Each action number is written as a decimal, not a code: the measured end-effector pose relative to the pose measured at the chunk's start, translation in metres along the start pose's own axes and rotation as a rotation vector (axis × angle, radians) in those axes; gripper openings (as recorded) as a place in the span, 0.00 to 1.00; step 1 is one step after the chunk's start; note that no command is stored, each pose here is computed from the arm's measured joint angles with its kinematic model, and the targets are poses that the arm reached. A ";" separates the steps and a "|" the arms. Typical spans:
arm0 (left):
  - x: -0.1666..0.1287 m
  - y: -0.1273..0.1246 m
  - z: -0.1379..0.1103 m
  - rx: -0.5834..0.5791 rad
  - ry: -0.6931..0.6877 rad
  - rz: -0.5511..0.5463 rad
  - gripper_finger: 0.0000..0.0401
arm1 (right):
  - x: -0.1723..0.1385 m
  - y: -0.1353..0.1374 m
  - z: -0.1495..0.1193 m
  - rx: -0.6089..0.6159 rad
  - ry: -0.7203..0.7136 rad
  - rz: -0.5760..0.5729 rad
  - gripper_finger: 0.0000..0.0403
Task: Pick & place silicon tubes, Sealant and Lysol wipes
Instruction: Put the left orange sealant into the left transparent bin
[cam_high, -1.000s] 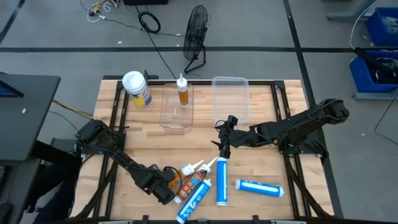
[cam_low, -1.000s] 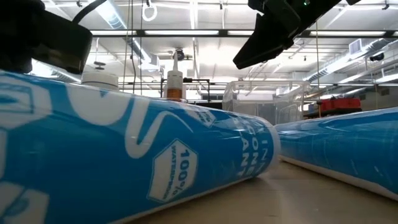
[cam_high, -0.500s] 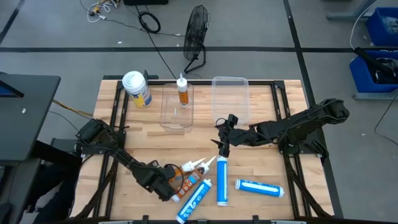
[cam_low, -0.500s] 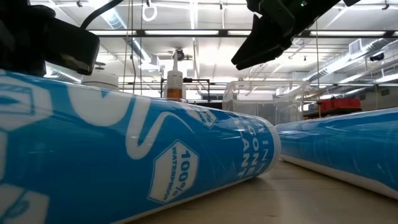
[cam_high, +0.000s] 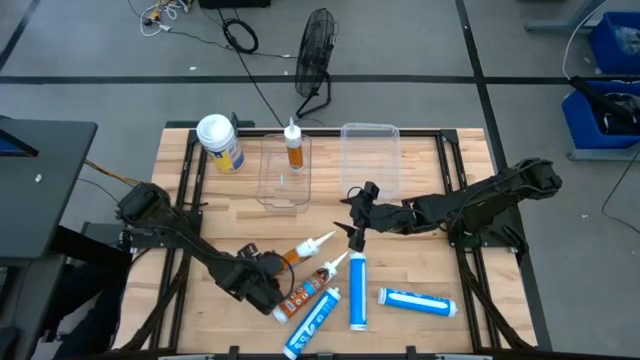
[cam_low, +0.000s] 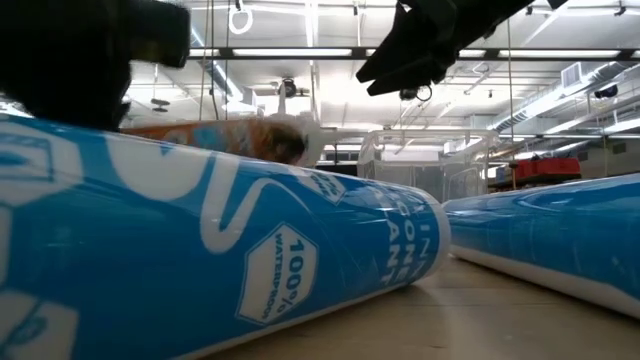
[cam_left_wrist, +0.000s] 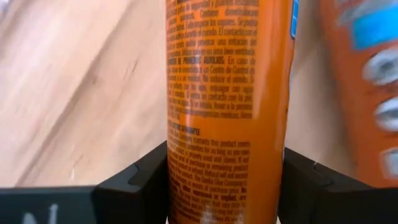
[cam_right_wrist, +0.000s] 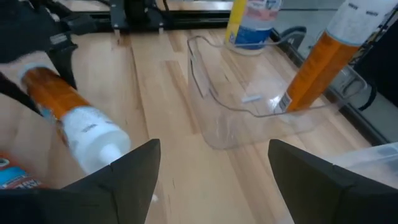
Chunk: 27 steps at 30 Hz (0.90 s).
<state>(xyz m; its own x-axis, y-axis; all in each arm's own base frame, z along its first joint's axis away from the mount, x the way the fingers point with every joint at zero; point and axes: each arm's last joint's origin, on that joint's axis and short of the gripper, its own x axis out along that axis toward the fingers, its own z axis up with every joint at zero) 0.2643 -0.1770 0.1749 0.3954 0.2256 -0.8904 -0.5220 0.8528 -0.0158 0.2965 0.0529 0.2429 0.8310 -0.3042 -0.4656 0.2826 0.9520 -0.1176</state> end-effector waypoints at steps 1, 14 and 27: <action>-0.003 0.000 0.003 -0.005 -0.021 -0.010 0.54 | 0.000 0.000 0.001 -0.002 -0.008 -0.012 0.75; -0.040 0.010 0.024 -0.025 -0.323 -0.027 0.54 | -0.070 -0.010 0.043 0.006 -0.311 0.075 0.75; -0.081 0.008 0.059 0.097 -0.675 -0.075 0.54 | -0.110 -0.018 0.070 0.159 -0.566 0.395 0.75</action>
<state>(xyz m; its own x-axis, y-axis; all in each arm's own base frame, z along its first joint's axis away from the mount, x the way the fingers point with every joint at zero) 0.2725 -0.1607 0.2734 0.8286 0.3819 -0.4093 -0.4173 0.9088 0.0031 0.2330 0.0666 0.3577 0.9950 0.0513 0.0859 -0.0611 0.9914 0.1160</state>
